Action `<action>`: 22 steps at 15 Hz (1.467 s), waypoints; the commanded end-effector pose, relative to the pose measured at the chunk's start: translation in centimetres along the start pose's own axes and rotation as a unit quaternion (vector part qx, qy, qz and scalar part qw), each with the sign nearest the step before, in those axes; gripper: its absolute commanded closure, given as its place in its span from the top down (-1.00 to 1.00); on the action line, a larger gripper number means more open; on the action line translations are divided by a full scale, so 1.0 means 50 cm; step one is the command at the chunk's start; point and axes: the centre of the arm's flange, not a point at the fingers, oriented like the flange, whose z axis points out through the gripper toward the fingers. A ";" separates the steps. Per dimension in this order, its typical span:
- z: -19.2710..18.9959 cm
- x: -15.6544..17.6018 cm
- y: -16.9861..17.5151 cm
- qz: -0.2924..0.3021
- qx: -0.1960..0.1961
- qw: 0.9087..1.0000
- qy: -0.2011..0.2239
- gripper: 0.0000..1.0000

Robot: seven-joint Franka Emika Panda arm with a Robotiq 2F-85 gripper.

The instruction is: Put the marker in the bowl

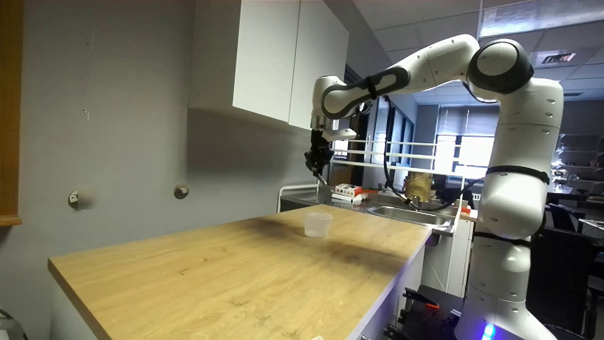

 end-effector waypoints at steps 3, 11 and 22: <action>0.065 0.003 -0.025 0.051 -0.010 0.999 -0.011 -0.80; 0.165 -0.005 -0.068 0.068 -0.014 0.996 -0.050 -0.79; 0.194 -0.005 -0.067 0.062 -0.017 0.995 -0.071 0.71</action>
